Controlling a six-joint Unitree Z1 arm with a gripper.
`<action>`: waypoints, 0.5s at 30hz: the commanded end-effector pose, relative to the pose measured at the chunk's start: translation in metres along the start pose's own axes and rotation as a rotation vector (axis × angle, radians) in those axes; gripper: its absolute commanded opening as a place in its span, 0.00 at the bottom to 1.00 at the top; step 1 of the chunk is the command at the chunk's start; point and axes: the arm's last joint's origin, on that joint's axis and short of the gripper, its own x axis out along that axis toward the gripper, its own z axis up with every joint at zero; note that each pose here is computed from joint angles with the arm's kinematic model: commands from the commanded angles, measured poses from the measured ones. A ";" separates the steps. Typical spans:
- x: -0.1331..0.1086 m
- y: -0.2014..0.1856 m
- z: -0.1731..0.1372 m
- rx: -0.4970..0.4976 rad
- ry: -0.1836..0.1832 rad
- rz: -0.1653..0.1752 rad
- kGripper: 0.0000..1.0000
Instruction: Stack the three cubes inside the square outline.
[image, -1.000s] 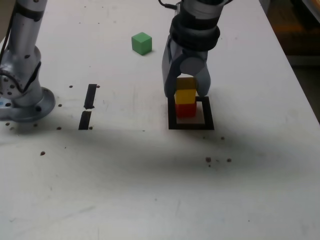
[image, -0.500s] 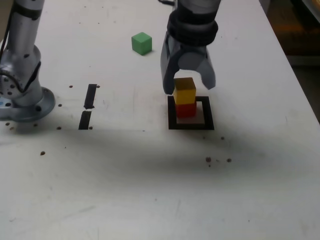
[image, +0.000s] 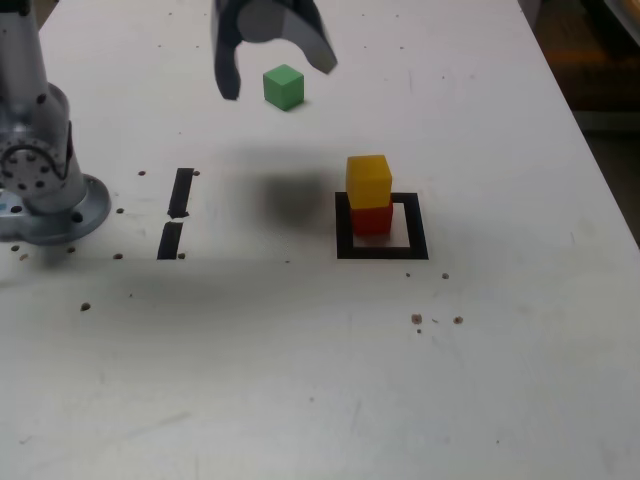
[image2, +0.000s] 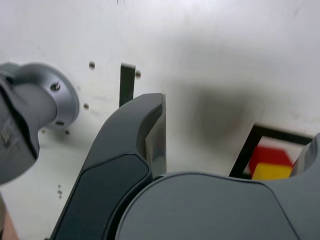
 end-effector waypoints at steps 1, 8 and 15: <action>0.004 0.038 0.001 -0.123 -0.015 -0.006 1.00; 0.024 0.085 0.016 -0.279 -0.014 -0.036 0.98; 0.053 0.107 0.029 -0.403 0.061 -0.047 0.96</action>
